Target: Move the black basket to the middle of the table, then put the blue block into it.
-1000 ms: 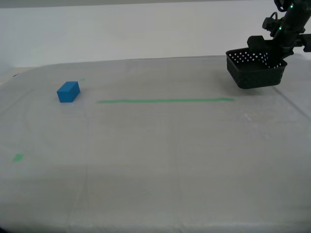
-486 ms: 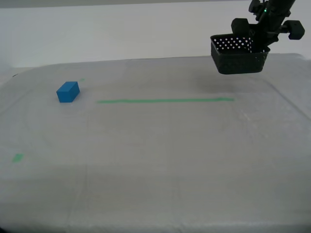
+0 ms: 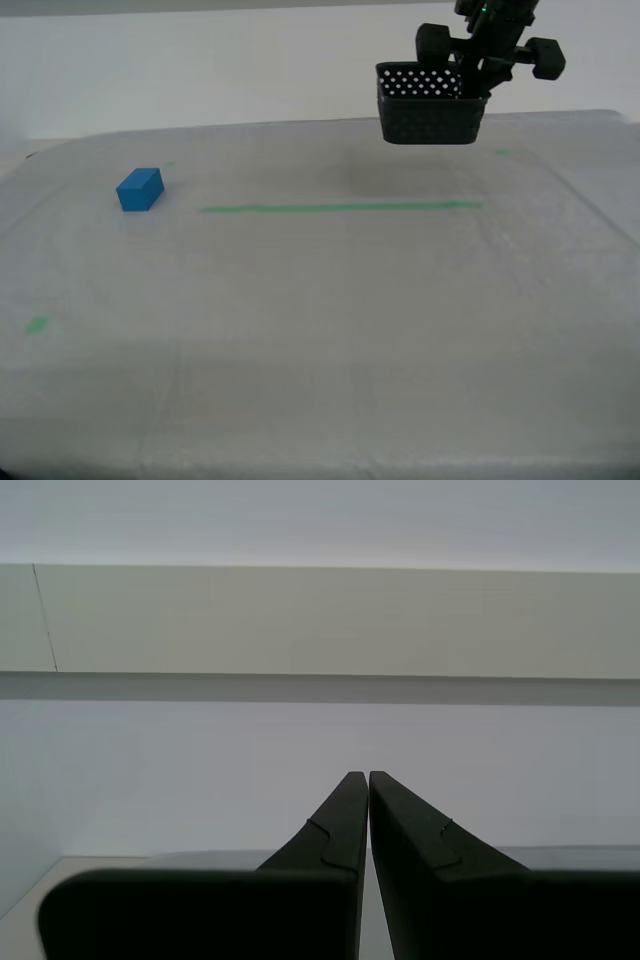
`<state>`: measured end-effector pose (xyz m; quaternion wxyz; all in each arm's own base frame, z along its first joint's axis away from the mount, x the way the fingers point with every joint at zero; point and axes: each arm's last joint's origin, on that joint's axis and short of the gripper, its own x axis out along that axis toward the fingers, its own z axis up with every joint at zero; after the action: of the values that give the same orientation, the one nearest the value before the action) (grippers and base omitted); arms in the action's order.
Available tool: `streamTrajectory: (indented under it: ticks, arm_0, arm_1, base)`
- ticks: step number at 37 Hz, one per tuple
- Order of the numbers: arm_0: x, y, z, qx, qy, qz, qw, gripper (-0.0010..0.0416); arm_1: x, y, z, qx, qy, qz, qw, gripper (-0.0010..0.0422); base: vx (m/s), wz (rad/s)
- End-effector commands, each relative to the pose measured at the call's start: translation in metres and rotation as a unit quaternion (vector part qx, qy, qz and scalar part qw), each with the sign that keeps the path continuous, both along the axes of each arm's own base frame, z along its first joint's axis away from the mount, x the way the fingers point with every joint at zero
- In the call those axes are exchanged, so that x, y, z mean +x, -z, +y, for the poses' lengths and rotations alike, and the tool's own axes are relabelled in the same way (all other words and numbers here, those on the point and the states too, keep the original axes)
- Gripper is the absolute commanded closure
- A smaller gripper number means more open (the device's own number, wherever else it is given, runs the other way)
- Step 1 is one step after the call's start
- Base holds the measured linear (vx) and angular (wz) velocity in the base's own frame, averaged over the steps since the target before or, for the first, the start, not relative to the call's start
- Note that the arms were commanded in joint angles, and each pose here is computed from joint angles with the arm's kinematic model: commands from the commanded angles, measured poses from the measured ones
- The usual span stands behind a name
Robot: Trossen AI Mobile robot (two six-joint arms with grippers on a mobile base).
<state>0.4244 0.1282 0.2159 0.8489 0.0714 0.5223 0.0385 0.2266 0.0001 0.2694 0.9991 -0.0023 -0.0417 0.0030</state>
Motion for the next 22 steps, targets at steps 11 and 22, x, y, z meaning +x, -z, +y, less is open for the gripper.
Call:
streamTrajectory:
  ticks: [11,22]
  arm_0:
    - [-0.030,0.000,0.074,-0.016,-0.040,-0.009,0.999,0.0406]
    - [-0.055,0.025,0.105,0.005,-0.037,0.008,0.999,0.0406]
  arm_1:
    - [0.000,-0.001,0.000,0.001,0.000,-0.003,1.000,0.0412]
    - [0.000,-0.001,0.000,0.001,0.000,-0.003,1.000,0.0412]
  base:
    - [0.000,0.000]
    - [0.000,0.000]
